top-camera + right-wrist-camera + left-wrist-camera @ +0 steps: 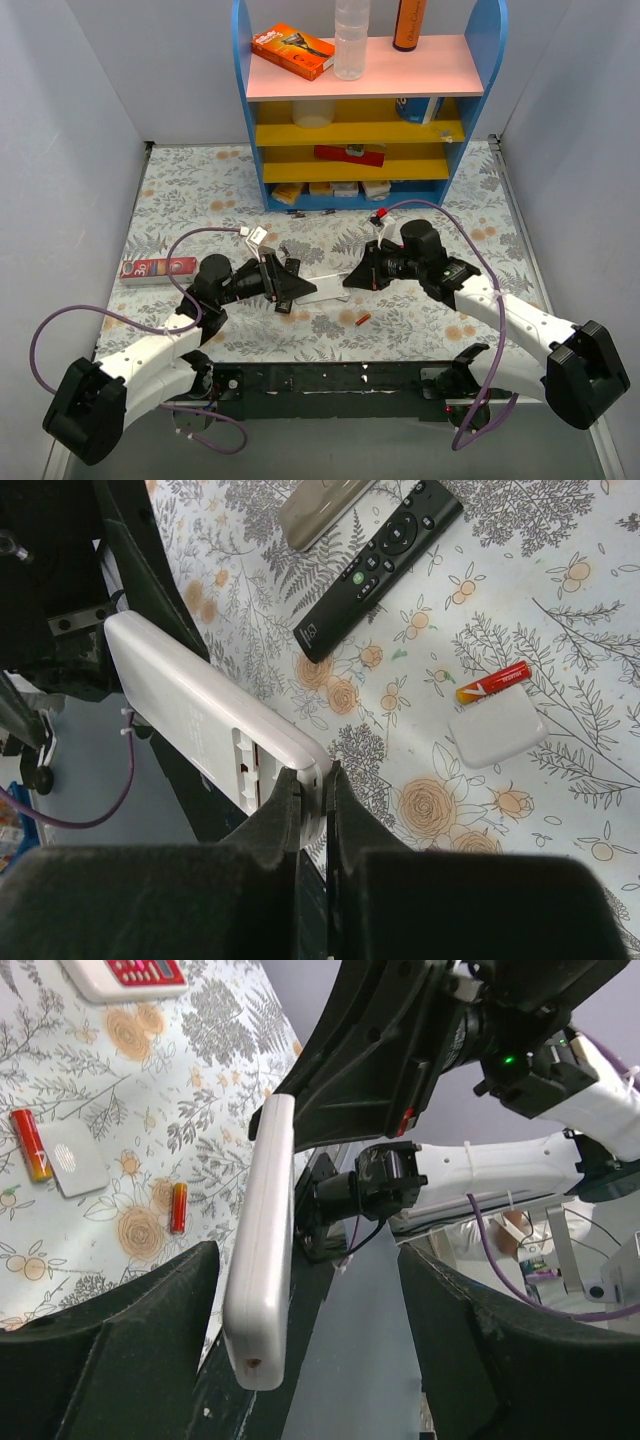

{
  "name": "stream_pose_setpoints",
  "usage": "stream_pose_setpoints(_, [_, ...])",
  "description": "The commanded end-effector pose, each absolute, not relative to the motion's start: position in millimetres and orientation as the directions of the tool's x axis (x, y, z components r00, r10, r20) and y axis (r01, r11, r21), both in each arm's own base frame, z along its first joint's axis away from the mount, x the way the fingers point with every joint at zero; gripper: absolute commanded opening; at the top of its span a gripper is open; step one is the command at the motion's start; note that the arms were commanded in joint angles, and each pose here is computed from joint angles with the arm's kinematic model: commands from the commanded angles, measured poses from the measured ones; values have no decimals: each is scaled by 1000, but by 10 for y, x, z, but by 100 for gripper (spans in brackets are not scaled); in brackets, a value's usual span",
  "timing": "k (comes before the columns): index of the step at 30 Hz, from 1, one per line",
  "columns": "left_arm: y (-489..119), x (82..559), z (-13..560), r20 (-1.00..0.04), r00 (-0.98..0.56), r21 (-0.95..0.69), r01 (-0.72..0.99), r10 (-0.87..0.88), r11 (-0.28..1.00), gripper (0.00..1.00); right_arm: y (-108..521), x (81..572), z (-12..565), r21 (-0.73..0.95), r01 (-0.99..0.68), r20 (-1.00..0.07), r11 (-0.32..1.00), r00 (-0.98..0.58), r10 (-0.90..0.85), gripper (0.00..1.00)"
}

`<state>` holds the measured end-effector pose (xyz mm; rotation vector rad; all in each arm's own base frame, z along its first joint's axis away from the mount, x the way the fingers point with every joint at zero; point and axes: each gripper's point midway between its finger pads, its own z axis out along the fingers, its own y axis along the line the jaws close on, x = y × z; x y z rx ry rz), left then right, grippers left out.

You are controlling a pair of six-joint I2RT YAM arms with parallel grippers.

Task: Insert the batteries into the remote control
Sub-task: Adjust the remote control.

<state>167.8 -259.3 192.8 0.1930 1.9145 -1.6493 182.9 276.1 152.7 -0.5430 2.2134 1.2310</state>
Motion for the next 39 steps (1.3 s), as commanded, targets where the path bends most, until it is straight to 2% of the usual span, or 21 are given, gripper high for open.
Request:
stream_pose_setpoints(1, [-2618,1627,1925,-526,-820,-850,492,-225,189,70,2856,1885,1804,628,-643,-685,438,-724,-81,1])
stream_pose_setpoints(7, [-2645,1641,1862,-527,-826,-847,493,-199,198,60,2895,1887,1773,642,-636,-669,427,-738,-94,1])
stream_pose_setpoints(12, [-2644,1667,1810,-535,-823,-840,496,-190,219,45,2938,1904,1764,652,-631,-656,420,-747,-105,1])
stream_pose_setpoints(19, [-2625,1676,1703,-532,-828,-837,482,-177,259,35,3020,1955,1755,658,-629,-644,414,-755,-124,1])
stream_pose_setpoints(21, [-2606,1688,1682,-534,-825,-834,478,-184,276,28,3042,1959,1718,662,-624,-632,416,-762,-138,1])
stream_pose_setpoints(22, [-2598,1689,1681,-533,-825,-834,475,-188,280,19,3053,1975,1727,659,-627,-634,416,-760,-140,1])
stream_pose_setpoints(24, [-2567,1730,1641,-534,-819,-830,461,-211,314,10,3065,2009,1717,651,-631,-639,421,-755,-144,1])
stream_pose_setpoints(25, [-2550,1743,1650,-541,-811,-826,462,-223,323,2,3041,1990,1656,654,-617,-620,438,-769,-158,2])
stream_pose_setpoints(26, [-2535,1766,1634,-542,-807,-824,455,-234,338,0,3050,2018,1666,646,-623,-625,441,-763,-163,7])
stream_pose_setpoints(27, [-2504,1810,1575,-533,-807,-824,428,-254,372,0,3031,2027,1627,641,-614,-616,460,-769,-170,19])
stream_pose_setpoints(30, [-2397,1925,1430,-525,-792,-813,360,-310,457,0,3012,2111,1595,618,-603,-615,504,-770,-168,41])
stream_pose_setpoints(31, [-2363,1945,1381,-523,-789,-809,340,-322,480,0,2997,2139,1573,610,-595,-612,524,-773,-166,45])
stream_pose_setpoints(35, [-2172,2041,1209,-515,-759,-787,233,-399,572,0,2902,2336,1414,555,-522,-589,648,-797,-137,57])
stream_pose_setpoints(39, [-2037,2081,1133,-522,-719,-778,180,-459,602,0,2833,2473,1191,501,-434,-533,748,-836,-128,55])
